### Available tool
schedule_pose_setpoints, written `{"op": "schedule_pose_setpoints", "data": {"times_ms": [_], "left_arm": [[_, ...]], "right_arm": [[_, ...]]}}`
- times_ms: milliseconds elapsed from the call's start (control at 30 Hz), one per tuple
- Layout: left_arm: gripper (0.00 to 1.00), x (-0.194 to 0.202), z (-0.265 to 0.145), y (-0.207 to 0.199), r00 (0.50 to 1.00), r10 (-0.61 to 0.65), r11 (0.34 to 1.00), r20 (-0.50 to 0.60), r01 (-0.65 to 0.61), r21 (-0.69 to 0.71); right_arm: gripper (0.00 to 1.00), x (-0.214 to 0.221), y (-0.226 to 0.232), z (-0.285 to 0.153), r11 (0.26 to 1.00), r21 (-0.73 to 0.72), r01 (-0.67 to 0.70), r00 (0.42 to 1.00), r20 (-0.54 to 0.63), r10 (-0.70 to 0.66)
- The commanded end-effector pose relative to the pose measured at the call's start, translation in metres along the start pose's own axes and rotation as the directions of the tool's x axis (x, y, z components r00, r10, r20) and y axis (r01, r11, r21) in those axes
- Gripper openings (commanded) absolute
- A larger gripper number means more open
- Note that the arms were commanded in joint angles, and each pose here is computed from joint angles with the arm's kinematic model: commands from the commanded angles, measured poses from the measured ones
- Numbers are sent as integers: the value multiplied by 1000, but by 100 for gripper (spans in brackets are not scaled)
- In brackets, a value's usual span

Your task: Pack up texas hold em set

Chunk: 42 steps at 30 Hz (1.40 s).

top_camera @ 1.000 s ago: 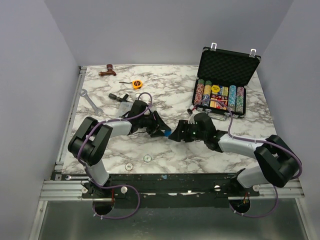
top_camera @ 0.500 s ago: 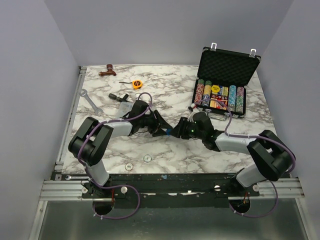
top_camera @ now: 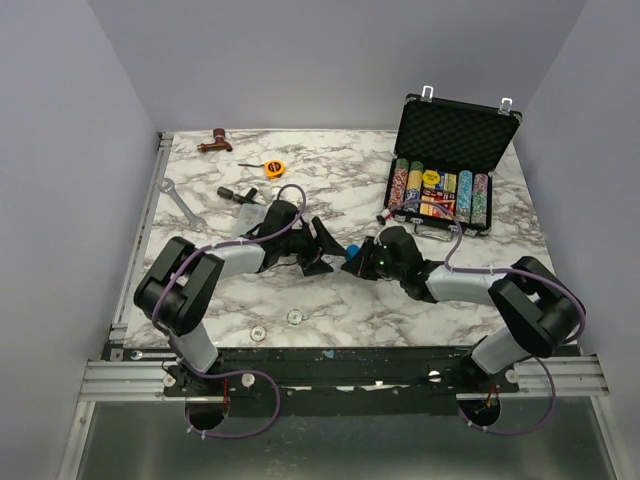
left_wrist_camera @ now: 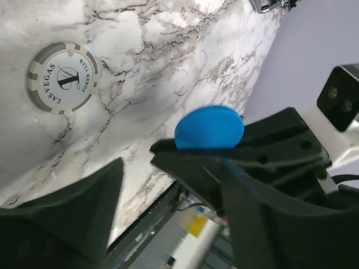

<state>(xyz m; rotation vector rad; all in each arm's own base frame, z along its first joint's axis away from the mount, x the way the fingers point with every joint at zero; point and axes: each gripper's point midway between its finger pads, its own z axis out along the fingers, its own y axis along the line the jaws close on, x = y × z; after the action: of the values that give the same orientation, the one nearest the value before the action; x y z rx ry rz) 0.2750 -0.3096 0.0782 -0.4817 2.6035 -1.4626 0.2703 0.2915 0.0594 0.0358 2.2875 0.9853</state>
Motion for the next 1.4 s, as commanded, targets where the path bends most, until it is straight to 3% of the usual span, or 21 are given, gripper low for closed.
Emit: {"op": "schedule_pose_setpoints", "data": {"times_ms": [0, 100, 200, 400, 500, 667, 867, 1367], "left_arm": [[81, -10, -28, -22, 981, 164, 986, 107, -162, -28], [91, -19, -55, -32, 951, 258, 966, 173, -249, -70], [93, -23, -87, -48, 908, 361, 933, 214, -351, -81], [93, -24, -150, -93, 769, 604, 797, 209, -582, -162], [93, -22, -177, -119, 675, 703, 711, 225, -677, -190], [93, -30, -190, -117, 607, 736, 675, 299, -692, -256], [92, -34, -183, -90, 603, 748, 663, 276, -682, -308], [92, -25, -183, -93, 598, 750, 660, 283, -703, -264]], "right_arm": [[1, -29, -28, -10, 980, 198, 0, 992, 126, -25], [1, -58, -49, -28, 958, 285, -10, 978, 201, -50], [1, -97, -68, -46, 942, 332, -45, 962, 269, -49], [1, -197, -97, -68, 952, 240, -190, 927, 364, 93], [1, -228, -115, -61, 943, 192, -272, 920, 339, 196], [1, -262, -143, -44, 923, 85, -374, 912, 215, 350], [1, -269, -175, -25, 916, 90, -390, 910, 189, 369], [7, -298, -196, 4, 880, 31, -474, 852, 270, 449]]}}
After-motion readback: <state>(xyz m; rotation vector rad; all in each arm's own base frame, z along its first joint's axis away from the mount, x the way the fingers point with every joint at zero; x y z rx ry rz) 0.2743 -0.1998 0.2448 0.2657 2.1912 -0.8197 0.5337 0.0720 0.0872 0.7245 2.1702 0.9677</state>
